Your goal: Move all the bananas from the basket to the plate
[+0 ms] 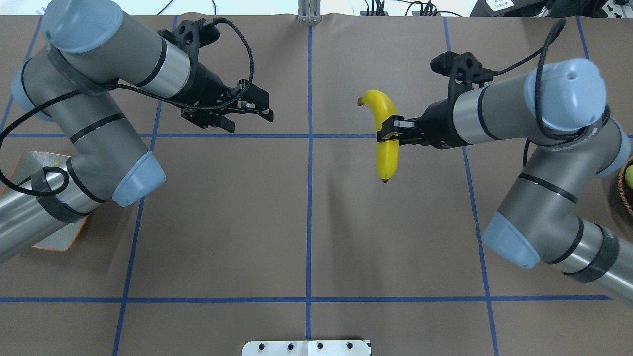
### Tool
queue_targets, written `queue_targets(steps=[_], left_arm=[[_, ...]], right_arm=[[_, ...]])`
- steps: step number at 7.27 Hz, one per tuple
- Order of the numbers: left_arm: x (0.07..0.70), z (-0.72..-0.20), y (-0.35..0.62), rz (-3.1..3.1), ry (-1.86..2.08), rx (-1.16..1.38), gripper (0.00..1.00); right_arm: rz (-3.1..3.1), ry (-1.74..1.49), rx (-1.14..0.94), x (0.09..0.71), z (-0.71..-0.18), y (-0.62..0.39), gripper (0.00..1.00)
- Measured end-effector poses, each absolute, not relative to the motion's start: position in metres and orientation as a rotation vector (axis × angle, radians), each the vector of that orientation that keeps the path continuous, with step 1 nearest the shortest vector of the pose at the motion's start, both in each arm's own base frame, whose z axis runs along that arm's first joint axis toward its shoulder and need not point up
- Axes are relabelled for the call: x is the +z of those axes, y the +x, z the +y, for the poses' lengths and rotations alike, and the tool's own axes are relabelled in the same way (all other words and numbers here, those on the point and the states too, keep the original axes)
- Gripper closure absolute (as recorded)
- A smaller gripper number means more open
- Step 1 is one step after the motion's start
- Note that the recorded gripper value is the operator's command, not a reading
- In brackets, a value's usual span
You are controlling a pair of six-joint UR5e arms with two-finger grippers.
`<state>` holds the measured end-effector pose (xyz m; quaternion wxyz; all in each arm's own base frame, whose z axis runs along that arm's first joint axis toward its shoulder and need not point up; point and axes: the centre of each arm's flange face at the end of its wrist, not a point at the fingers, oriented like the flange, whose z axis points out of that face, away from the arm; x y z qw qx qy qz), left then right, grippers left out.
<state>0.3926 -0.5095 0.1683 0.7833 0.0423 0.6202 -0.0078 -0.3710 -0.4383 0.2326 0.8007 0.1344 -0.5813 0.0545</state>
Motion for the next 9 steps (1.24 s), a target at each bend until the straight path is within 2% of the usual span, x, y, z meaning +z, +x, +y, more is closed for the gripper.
queue_targets(steps=[5,9], left_arm=[[0.106,-0.511,0.428,1.406,0.095,-0.073,0.01],[0.106,-0.508,0.446,1.524,0.057,-0.132,0.01]], right_arm=[[-1.329,0.269,0.157,0.186,-0.412,-0.408,1.0],[-1.389,0.238,0.204,0.16,-0.409,-0.409,1.0]])
